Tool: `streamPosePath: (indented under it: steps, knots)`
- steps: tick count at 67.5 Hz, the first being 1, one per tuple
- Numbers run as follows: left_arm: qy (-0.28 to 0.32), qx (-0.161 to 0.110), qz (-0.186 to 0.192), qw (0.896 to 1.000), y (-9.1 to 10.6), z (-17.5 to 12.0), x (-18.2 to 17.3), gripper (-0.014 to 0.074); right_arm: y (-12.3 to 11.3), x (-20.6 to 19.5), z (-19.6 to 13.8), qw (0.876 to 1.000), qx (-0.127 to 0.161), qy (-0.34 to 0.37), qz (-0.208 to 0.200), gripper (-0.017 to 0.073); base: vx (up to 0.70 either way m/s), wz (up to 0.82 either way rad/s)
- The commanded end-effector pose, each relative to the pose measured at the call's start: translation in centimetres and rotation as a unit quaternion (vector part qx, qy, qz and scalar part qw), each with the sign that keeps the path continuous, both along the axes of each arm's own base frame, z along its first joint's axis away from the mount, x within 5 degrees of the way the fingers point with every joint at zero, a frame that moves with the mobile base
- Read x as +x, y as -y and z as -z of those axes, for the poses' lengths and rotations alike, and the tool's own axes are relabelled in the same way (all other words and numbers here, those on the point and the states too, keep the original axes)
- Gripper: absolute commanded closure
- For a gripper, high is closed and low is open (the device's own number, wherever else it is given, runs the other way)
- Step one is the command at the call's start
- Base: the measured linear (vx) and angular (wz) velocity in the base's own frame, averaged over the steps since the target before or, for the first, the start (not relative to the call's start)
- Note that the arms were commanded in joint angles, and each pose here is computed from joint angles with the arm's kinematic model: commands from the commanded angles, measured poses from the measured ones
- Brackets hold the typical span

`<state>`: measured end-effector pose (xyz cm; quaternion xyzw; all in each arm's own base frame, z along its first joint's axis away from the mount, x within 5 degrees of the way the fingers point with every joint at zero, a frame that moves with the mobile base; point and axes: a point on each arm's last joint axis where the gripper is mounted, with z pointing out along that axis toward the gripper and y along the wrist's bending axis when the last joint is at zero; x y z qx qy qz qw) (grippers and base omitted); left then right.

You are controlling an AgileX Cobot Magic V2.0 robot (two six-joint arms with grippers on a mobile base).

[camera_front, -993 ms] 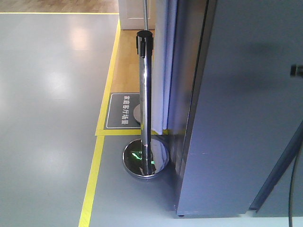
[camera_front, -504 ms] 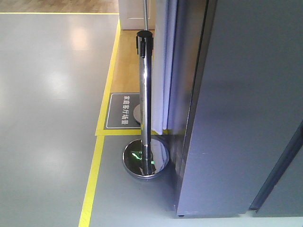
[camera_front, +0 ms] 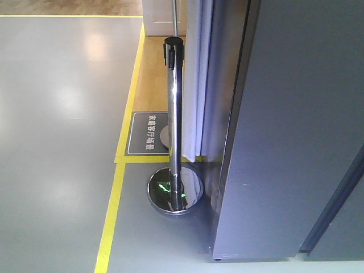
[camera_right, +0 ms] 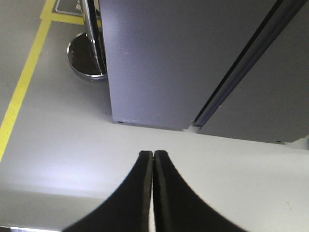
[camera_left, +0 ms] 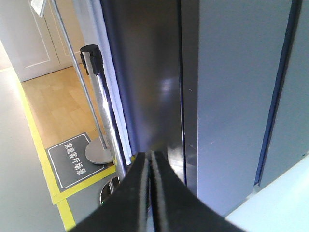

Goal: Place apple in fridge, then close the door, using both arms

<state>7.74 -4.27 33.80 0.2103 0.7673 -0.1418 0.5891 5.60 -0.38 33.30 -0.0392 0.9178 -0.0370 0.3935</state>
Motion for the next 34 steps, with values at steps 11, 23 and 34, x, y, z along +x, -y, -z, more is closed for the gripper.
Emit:
streamPosePath:
  steps: [11, 23, 34]
  knots:
    - [0.035, -0.024, 0.003, 0.999, 0.1, -1.4, 0.1, 0.0599, -0.3, -2.1, -1.2, 0.998, 0.022, 0.065, -0.010, 0.0561, 0.00, 0.00]
    - [0.035, -0.024, 0.003, 0.999, 0.1, -1.4, 0.1, 0.0599, -0.6, -2.2, -1.2, 0.997, 0.046, 0.066, -0.018, 0.0561, 0.00, 0.00]
    - [0.035, -0.024, 0.003, 0.999, 0.1, -1.4, 0.1, 0.0599, -0.7, -2.2, -1.2, 0.997, 0.046, 0.066, -0.018, 0.0561, 0.00, 0.00]
